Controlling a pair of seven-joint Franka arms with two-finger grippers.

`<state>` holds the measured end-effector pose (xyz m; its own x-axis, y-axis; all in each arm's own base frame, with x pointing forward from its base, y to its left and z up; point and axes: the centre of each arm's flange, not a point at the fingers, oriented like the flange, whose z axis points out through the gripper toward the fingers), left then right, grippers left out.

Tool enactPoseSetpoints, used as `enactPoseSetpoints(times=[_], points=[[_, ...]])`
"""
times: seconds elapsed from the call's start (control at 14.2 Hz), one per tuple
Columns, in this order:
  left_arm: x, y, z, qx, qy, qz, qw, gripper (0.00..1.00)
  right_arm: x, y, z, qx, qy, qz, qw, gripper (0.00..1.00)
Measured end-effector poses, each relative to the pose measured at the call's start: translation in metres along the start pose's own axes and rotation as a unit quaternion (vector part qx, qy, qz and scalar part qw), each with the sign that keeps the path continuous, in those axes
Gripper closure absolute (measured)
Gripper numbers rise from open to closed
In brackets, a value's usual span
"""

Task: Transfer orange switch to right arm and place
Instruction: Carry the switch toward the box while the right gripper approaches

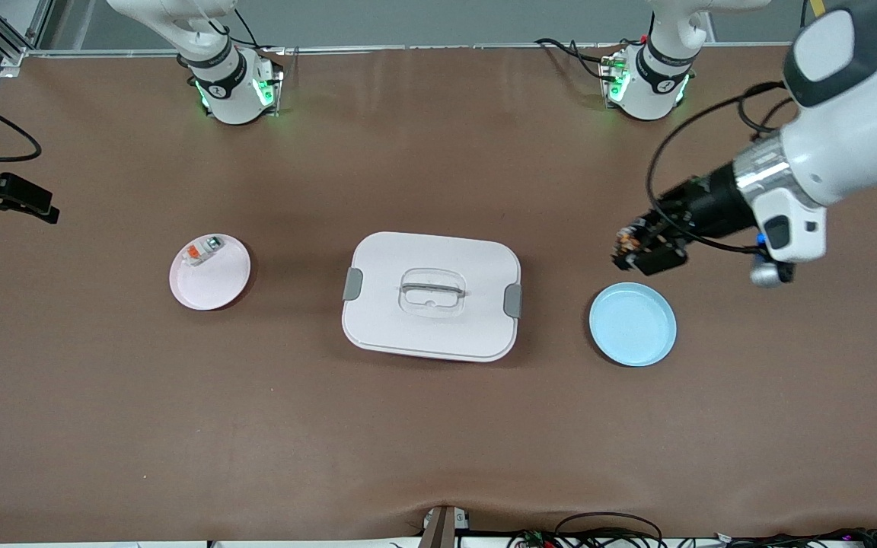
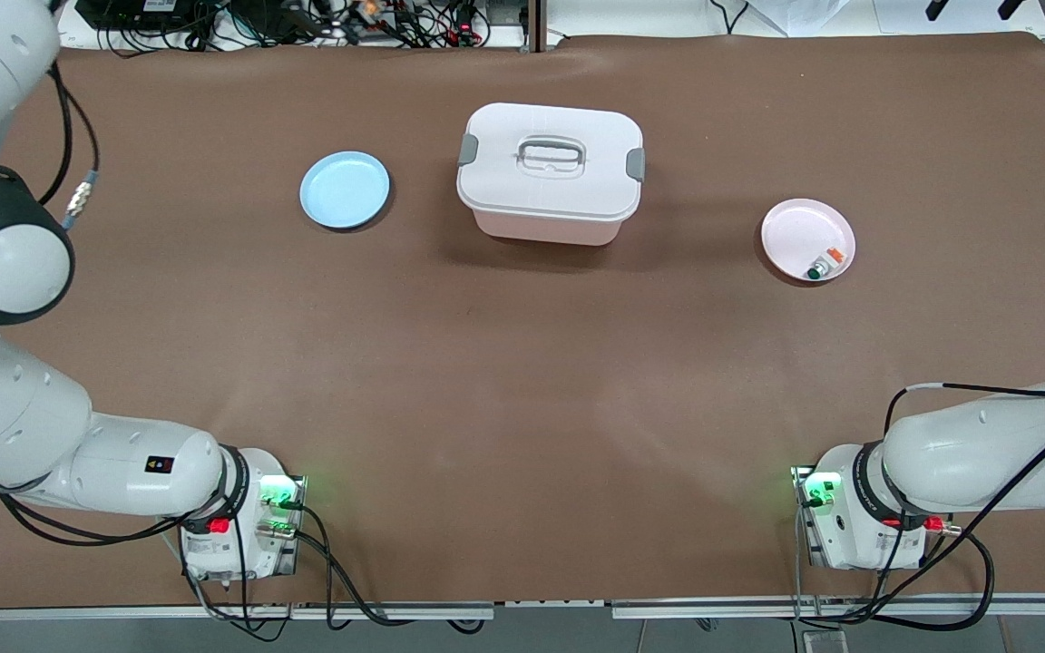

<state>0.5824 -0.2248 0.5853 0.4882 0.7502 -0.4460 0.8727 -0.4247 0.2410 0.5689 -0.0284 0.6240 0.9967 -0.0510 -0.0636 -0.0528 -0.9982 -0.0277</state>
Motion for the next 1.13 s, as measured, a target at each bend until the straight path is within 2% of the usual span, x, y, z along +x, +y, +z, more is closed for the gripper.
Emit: enactPoseSetpoints(times=[0.14,0.28,0.42,0.64,0.78,0.99,1.13], points=[[-0.036,0.007,0.015,-0.006,-0.008,-0.048,0.999,0.28,0.000,-0.004,-0.002,0.070,0.002,0.015,0.997,0.00],[-0.065,0.011,0.030,-0.010,-0.017,-0.085,0.996,0.28,0.000,-0.002,-0.006,0.147,0.002,0.045,0.988,0.00],[-0.094,0.015,0.053,-0.010,-0.025,-0.116,0.993,0.28,-0.001,-0.013,-0.013,0.232,0.001,0.064,0.971,0.00],[-0.131,0.025,0.084,-0.037,-0.039,-0.185,0.981,0.28,-0.016,-0.049,-0.015,0.328,0.017,0.072,0.942,0.00],[-0.149,0.028,0.098,-0.050,-0.049,-0.218,0.974,0.28,-0.034,-0.085,-0.010,0.361,0.018,0.059,0.930,0.00],[-0.179,0.027,0.118,-0.057,-0.062,-0.243,0.966,0.28,-0.051,-0.145,-0.003,0.376,0.042,0.047,0.924,0.00],[-0.197,0.024,0.129,-0.051,-0.067,-0.238,0.968,0.28,-0.061,-0.184,0.007,0.411,0.058,0.070,0.907,0.00]])
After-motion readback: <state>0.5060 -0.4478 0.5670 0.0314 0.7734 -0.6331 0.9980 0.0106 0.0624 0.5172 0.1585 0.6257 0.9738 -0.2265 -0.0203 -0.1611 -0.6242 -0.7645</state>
